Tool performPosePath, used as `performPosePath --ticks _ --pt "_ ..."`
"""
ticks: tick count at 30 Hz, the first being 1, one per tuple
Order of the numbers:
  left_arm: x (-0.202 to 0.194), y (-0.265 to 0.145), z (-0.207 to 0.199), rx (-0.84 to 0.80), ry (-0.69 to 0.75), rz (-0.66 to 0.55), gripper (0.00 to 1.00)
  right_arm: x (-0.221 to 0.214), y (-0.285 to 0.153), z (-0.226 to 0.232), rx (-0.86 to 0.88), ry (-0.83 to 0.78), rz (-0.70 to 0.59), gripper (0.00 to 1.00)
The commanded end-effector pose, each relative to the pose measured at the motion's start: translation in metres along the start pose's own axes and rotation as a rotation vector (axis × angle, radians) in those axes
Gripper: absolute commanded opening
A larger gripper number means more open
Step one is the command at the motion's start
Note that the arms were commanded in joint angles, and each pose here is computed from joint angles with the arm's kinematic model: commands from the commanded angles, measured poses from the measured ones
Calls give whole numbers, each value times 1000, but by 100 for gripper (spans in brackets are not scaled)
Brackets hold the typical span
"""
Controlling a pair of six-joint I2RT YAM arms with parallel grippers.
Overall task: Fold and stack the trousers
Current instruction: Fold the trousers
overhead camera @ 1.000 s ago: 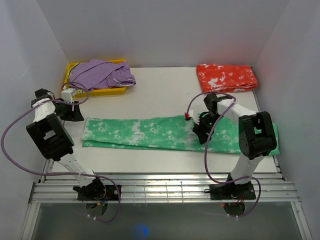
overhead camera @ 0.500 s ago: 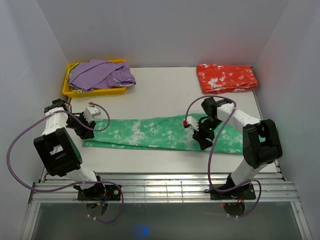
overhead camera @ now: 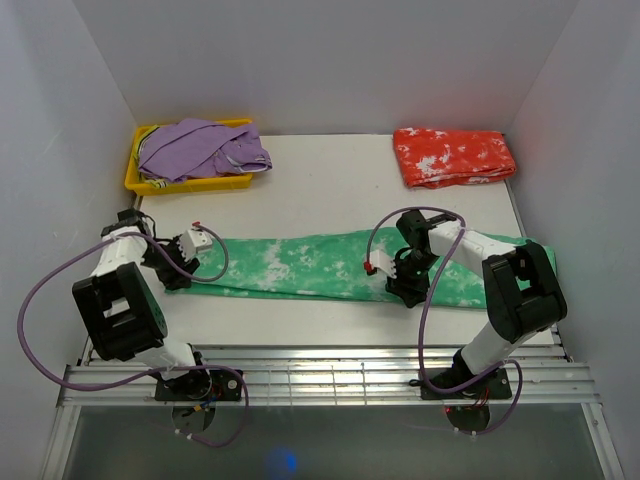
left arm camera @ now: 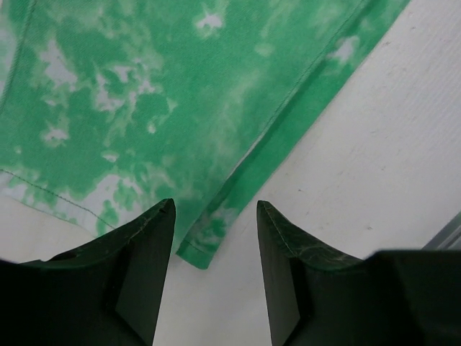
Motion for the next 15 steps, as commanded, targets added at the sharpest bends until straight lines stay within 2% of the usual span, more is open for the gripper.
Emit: performPosePath --ticks 1,3,8,10,15 --pt "-1 -5 11 85 95 39 60 2 -3 -5 -58 -44 -11 51" --pt "-4 -3 18 121 108 64 59 3 -2 -7 -69 -39 -14 36" --pt "-9 7 19 125 117 98 54 10 -8 -9 -88 -43 -43 16" --pt "-10 10 21 131 130 110 47 13 -12 -10 -98 -49 -55 8" --pt "-5 2 28 161 152 119 17 15 -16 -13 -121 -46 -61 8"
Point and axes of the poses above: each gripper's point midway between its finger pads, its own y axis out along the fingers, its own z axis along the line the jaws close on, x = y × z, the point moved 6 cm from there along -y, back along the fingers, and after that the axes turned 15 degrees about y, right-handed, at the moved point
